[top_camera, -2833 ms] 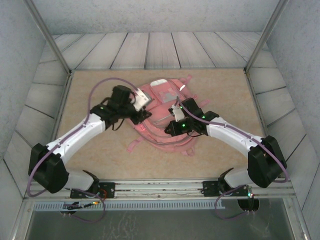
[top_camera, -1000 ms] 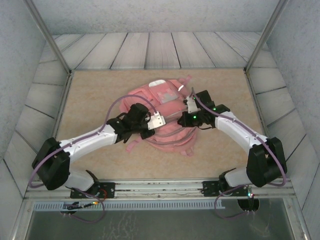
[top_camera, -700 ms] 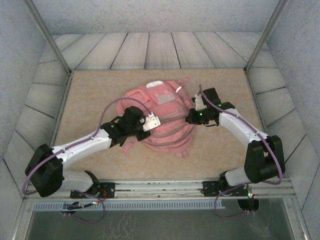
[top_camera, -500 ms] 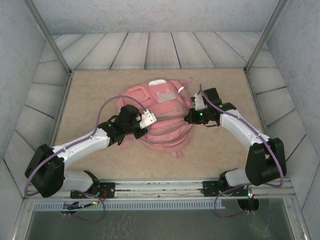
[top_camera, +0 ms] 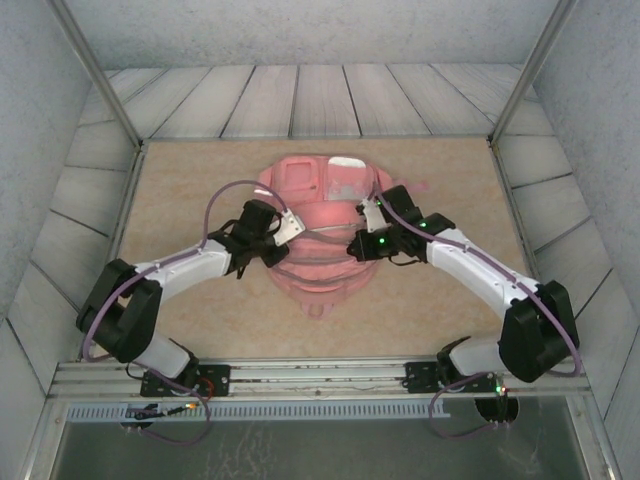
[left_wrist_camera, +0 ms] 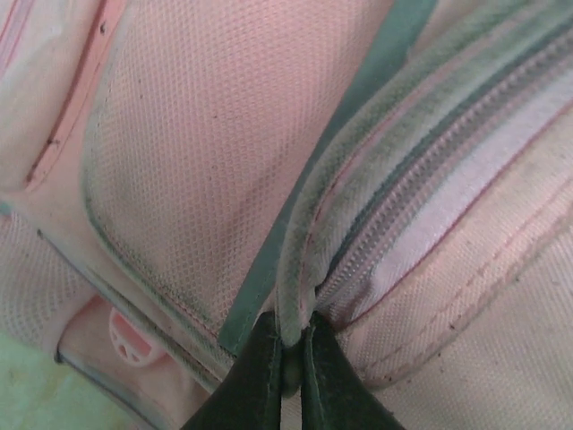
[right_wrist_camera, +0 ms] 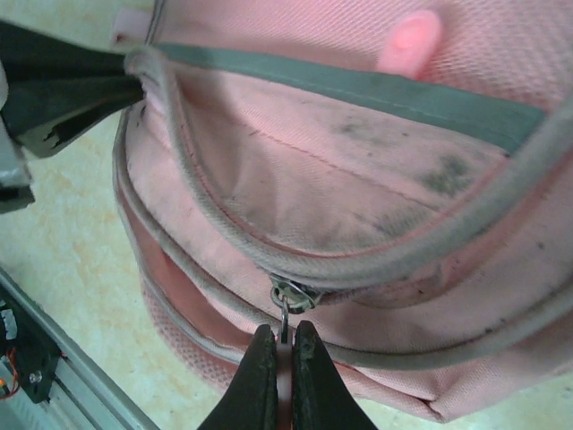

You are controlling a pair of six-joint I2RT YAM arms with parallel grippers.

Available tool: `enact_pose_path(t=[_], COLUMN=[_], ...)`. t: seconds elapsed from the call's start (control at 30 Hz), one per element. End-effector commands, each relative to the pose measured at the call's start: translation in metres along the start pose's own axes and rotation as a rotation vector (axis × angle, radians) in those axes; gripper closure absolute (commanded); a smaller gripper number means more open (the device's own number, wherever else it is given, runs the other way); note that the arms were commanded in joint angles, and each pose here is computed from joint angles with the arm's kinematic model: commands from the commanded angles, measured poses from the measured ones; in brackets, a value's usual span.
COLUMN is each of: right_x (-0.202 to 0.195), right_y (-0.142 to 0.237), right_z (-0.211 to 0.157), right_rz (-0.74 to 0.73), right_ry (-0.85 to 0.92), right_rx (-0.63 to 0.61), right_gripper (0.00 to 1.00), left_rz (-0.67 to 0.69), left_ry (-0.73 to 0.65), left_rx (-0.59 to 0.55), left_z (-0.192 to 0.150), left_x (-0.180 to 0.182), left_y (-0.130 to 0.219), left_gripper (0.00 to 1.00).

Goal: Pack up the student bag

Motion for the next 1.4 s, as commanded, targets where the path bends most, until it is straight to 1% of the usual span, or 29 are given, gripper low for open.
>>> enact_pose_path(t=[0.0, 0.1, 0.17, 0.2, 0.3, 0.37, 0.47, 0.57, 0.8, 0.9, 1.03, 1.13, 1.27, 1.37], right_x=[0.024, 0.024, 0.026, 0.026, 0.026, 0.025, 0.026, 0.027, 0.037, 0.038, 0.040, 0.041, 0.037, 0.026], right_y=[0.001, 0.001, 0.000, -0.001, -0.005, -0.007, -0.008, -0.007, 0.000, 0.001, 0.002, 0.003, 0.003, 0.004], right_z=[0.016, 0.019, 0.021, 0.021, 0.020, 0.019, 0.020, 0.021, 0.026, 0.027, 0.027, 0.026, 0.024, 0.023], right_rz=[0.081, 0.080, 0.087, 0.090, 0.097, 0.101, 0.108, 0.112, 0.156, 0.164, 0.173, 0.175, 0.156, 0.100], right_ry=[0.002, 0.007, 0.011, 0.011, 0.011, 0.009, 0.012, 0.015, 0.032, 0.035, 0.036, 0.041, 0.060, 0.054], right_rx=[-0.032, -0.041, -0.050, -0.050, -0.043, -0.040, -0.041, -0.050, -0.077, -0.079, -0.077, -0.079, -0.078, -0.072], right_gripper=[1.00, 1.00, 1.00, 1.00, 1.00, 1.00, 1.00, 1.00, 1.00, 1.00, 1.00, 1.00, 1.00, 1.00], left_rz=[0.030, -0.015, -0.040, -0.060, -0.110, -0.154, -0.188, -0.232, -0.332, -0.358, -0.373, -0.382, -0.400, -0.409], left_ry=[0.010, 0.021, 0.025, 0.021, 0.001, -0.038, -0.096, -0.139, -0.169, -0.176, -0.176, -0.166, -0.151, -0.147], left_rx=[0.026, -0.002, -0.020, -0.032, -0.077, -0.122, -0.151, -0.166, -0.195, -0.225, -0.223, -0.201, -0.190, -0.193], left_z=[0.002, 0.008, 0.012, 0.016, 0.028, 0.038, 0.054, 0.067, 0.085, 0.094, 0.100, 0.098, 0.098, 0.098], left_x=[0.010, 0.002, -0.003, -0.006, -0.016, -0.026, -0.037, -0.048, -0.060, -0.062, -0.062, -0.063, -0.064, -0.066], left_y=[0.003, 0.014, 0.025, 0.032, 0.050, 0.061, 0.070, 0.068, 0.049, 0.044, 0.033, 0.023, 0.016, 0.018], left_gripper=[0.77, 0.54, 0.47, 0.46, 0.44, 0.43, 0.43, 0.45, 0.51, 0.53, 0.55, 0.60, 0.70, 0.86])
Point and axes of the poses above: each hand's point on the last joint's axis, 136 mm out from that joint toward the fingers, its own y axis back along the fingers, its own x axis along the line the jaws close on, z = x × y, the point moved 1 cm from there along y, back along the fingers, and after that the axes turned 1 degree about -y, right-handed, at the moved point
